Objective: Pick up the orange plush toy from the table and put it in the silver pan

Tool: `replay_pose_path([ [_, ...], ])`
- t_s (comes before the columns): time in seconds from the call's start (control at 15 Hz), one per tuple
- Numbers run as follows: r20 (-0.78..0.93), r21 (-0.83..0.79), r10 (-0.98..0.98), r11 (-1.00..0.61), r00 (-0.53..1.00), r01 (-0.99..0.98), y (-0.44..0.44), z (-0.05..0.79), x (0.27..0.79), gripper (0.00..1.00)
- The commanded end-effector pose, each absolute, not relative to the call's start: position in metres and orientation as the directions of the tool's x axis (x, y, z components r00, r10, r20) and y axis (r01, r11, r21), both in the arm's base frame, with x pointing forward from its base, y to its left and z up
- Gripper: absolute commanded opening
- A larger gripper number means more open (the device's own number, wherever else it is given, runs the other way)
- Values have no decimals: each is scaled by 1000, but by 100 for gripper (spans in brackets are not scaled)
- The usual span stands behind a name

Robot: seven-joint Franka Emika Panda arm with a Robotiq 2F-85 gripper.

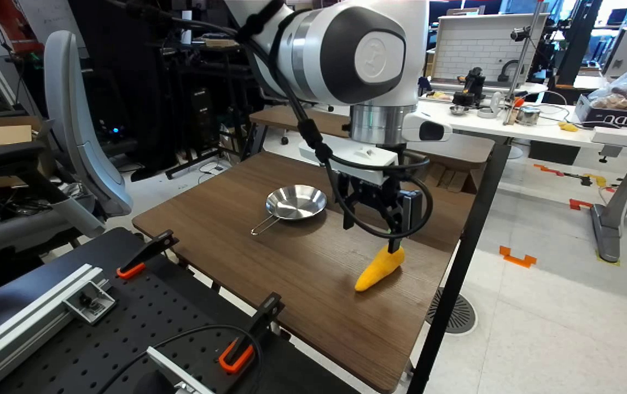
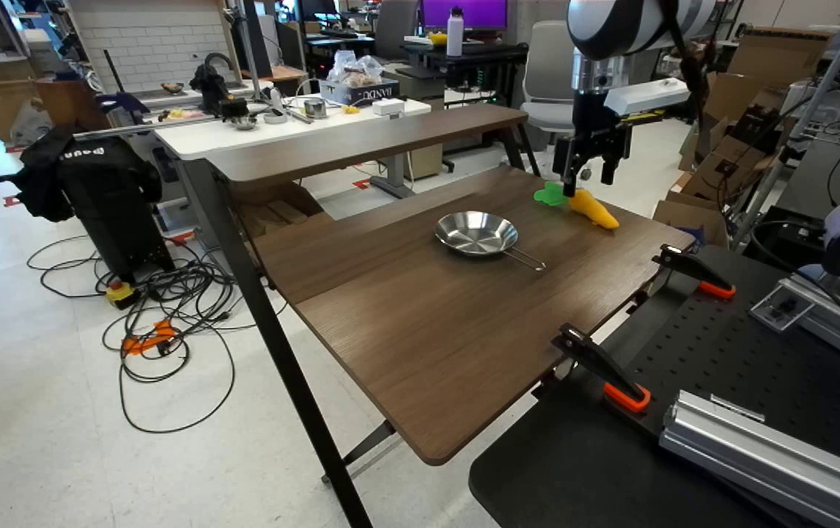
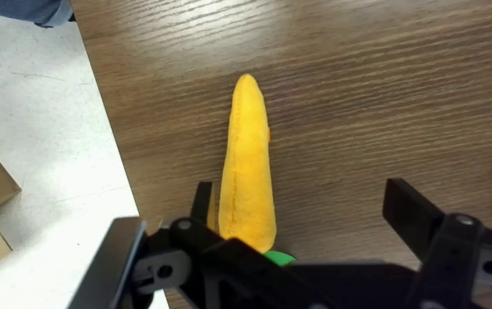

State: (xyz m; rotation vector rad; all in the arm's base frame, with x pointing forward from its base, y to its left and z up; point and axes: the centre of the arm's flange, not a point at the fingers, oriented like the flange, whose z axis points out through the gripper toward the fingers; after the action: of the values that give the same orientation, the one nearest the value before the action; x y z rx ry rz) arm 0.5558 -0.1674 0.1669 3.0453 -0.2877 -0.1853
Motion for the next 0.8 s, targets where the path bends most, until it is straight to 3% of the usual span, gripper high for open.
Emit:
replay_pose_path([
  [0.0,-117,87,-189,-980,975,-179,-182,148,574,100],
  [0.53,-139,97,-185,-980,973,-173,-190,121,573,100],
  [0.6,-136,103,-182,-980,974,-169,-190,119,573,75],
  [0.73,-130,113,-173,-981,976,-158,-190,117,573,65],
])
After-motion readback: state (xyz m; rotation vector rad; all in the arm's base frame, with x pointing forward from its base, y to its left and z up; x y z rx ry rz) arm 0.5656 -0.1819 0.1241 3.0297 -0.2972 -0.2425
